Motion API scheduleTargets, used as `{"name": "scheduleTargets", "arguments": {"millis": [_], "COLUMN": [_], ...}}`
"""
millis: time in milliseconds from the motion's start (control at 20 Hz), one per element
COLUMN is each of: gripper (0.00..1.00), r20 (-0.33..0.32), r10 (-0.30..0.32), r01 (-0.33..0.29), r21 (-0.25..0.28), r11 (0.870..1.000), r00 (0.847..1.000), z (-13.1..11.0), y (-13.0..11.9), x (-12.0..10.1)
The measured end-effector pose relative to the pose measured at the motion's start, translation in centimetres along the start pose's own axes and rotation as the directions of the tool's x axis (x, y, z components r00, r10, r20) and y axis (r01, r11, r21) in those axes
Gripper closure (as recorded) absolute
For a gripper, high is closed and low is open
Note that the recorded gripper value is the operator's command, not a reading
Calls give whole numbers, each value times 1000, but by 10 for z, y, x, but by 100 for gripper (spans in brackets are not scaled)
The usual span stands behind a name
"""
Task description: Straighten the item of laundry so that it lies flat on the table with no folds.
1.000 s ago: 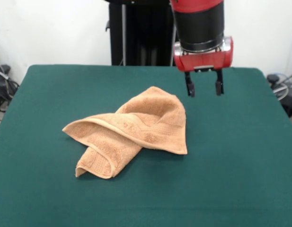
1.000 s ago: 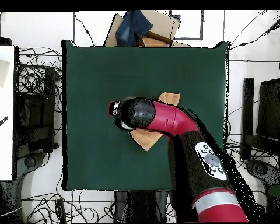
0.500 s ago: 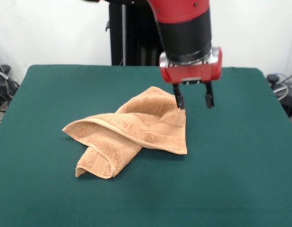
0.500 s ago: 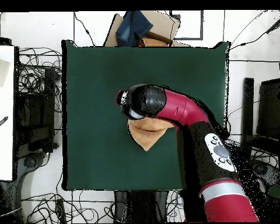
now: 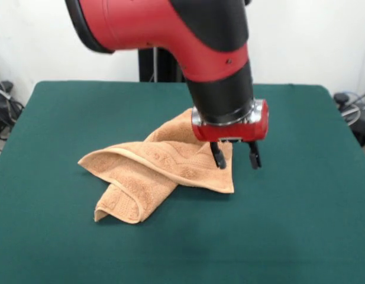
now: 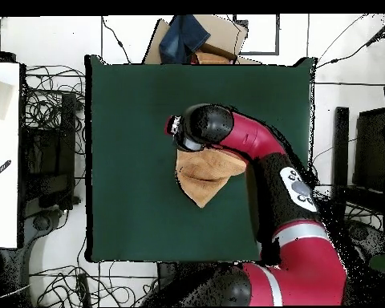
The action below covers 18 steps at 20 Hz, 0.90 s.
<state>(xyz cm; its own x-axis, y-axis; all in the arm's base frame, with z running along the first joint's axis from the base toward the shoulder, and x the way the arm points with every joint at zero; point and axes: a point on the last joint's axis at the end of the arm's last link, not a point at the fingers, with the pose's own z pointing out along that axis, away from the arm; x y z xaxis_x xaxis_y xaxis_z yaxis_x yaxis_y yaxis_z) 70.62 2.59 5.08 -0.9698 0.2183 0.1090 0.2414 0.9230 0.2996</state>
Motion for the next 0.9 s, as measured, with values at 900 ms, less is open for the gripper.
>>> {"name": "scheduleTargets", "arguments": {"millis": [900], "gripper": [0], "r20": [-78], "r10": [20], "r01": [-20], "r21": [-11], "r11": [1000], "r00": [997], "z": [5], "y": [-12], "x": [3]}}
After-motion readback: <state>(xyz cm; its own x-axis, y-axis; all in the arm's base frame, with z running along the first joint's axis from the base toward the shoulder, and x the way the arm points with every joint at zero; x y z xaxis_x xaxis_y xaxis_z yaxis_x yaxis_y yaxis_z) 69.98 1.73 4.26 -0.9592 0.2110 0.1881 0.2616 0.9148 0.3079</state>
